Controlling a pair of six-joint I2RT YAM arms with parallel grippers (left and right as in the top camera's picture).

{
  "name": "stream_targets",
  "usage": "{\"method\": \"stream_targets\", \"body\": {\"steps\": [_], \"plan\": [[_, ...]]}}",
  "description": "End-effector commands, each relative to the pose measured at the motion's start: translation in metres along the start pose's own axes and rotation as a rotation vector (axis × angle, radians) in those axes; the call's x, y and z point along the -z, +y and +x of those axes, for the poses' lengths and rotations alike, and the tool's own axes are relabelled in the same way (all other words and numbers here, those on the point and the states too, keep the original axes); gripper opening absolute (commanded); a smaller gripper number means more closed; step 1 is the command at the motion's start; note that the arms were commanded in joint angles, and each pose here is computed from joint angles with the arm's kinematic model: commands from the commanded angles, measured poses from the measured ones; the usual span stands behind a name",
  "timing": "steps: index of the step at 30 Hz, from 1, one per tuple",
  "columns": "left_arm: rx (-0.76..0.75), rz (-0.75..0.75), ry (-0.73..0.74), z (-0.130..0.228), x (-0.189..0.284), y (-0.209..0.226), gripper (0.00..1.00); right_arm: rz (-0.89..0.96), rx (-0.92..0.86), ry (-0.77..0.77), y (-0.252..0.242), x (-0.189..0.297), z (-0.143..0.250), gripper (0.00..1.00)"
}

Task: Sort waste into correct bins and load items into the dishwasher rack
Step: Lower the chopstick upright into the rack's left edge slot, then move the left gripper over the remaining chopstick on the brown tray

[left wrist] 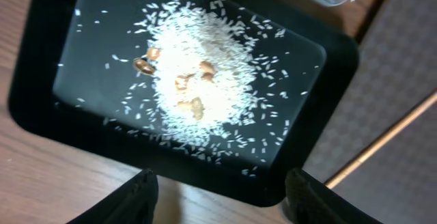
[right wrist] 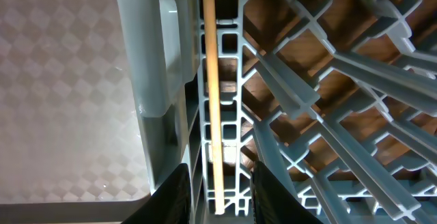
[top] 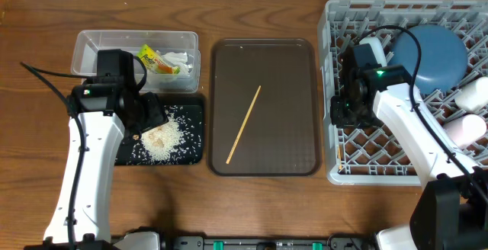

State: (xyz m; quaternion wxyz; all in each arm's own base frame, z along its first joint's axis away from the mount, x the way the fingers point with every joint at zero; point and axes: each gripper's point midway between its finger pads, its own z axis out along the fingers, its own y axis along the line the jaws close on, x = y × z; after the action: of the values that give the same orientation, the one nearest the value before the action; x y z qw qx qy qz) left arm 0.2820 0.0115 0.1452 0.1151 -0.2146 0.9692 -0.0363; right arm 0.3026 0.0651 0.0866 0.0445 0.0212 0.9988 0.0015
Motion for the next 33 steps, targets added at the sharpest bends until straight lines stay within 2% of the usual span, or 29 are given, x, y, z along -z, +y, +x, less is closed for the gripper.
{"method": "stream_targets", "body": {"steps": [1, 3, 6, 8, 10, 15, 22, 33], "plan": [[-0.008, 0.039, 0.016, 0.002, 0.0, -0.008, 0.57, 0.0, -0.011, -0.012, -0.001, 0.003, -0.003, 0.26], [-0.024, 0.042, 0.017, 0.004, 0.0, -0.012, 0.49, -0.008, -0.011, -0.042, 0.001, 0.011, -0.009, 0.25], [-0.066, 0.053, 0.018, 0.008, 0.0, -0.024, 0.24, -0.025, -0.013, -0.105, 0.003, 0.029, -0.019, 0.23], [-0.102, 0.064, 0.015, 0.011, 0.0, -0.034, 0.12, -0.04, -0.015, -0.157, 0.005, 0.044, -0.027, 0.23], [-0.145, 0.079, 0.007, 0.014, 0.0, -0.047, 0.06, -0.055, -0.008, -0.202, 0.006, 0.057, -0.031, 0.23], [-0.252, 0.114, 0.002, 0.023, -0.009, -0.081, 0.06, -0.068, 0.003, -0.257, 0.007, 0.072, -0.033, 0.24], [-0.393, 0.104, 0.091, 0.051, -0.042, -0.119, 0.06, -0.069, 0.0, -0.261, 0.006, 0.074, -0.033, 0.24], [-0.524, 0.037, 0.231, 0.092, -0.104, -0.145, 0.06, -0.067, 0.0, -0.258, 0.005, 0.074, -0.032, 0.24]]}}
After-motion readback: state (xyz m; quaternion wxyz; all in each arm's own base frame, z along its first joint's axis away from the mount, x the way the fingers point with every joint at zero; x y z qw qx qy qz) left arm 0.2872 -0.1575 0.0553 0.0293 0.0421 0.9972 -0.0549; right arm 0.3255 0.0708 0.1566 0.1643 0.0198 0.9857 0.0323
